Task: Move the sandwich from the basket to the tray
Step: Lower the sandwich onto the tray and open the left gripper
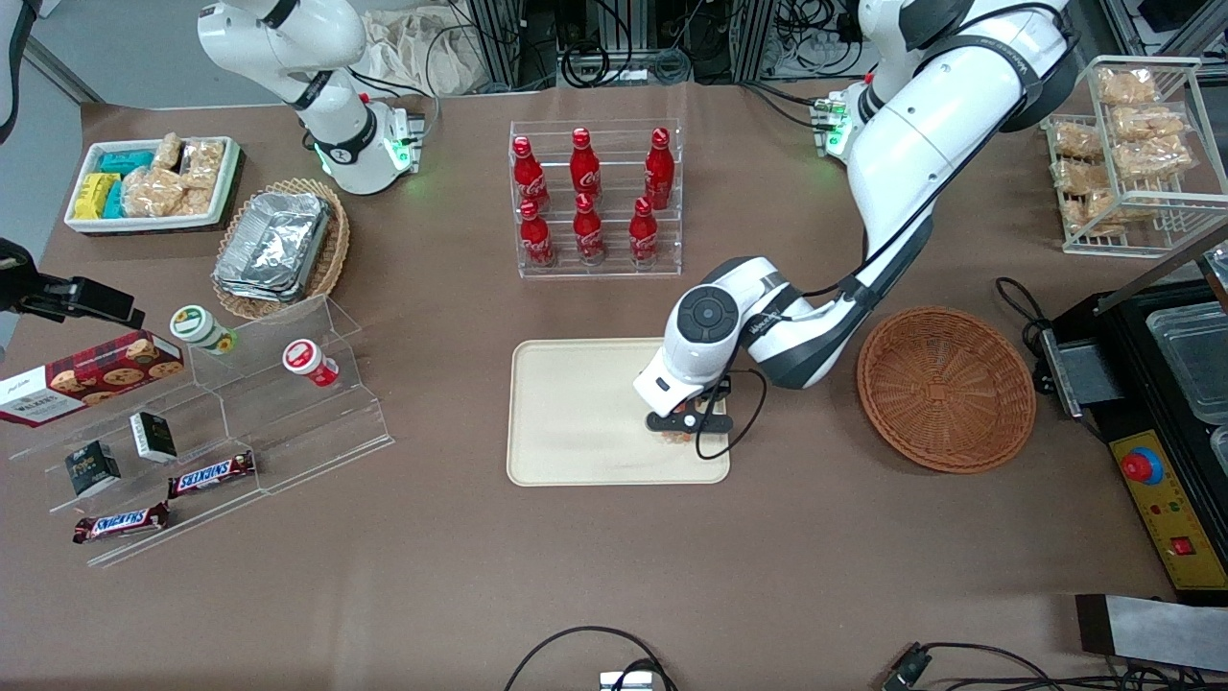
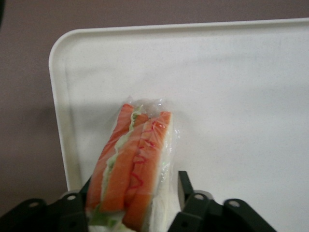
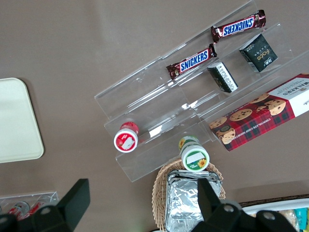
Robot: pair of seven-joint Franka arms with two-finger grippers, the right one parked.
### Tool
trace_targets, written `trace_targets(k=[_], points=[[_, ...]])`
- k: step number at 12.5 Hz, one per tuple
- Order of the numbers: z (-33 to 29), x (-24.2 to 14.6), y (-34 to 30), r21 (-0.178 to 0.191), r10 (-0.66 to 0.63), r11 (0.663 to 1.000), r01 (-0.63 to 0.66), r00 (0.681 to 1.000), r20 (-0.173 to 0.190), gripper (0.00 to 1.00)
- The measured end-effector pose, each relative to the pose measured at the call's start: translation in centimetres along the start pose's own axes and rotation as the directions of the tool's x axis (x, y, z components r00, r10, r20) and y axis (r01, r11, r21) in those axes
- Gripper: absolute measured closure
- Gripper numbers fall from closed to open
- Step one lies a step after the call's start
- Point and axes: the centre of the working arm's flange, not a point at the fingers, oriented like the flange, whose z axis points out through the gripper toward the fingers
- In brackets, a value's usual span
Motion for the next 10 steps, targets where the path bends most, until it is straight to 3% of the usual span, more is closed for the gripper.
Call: trace_targets(k=[2,10], points=[[-0.1,0.0,0.0,-0.001,-0.002,1.0,0.002,1.0,-0.001,0.03],[-3.1,2.2,-0.9,-0.011,-0.04,0.999,0.04,0.998,-0.05,0.0]])
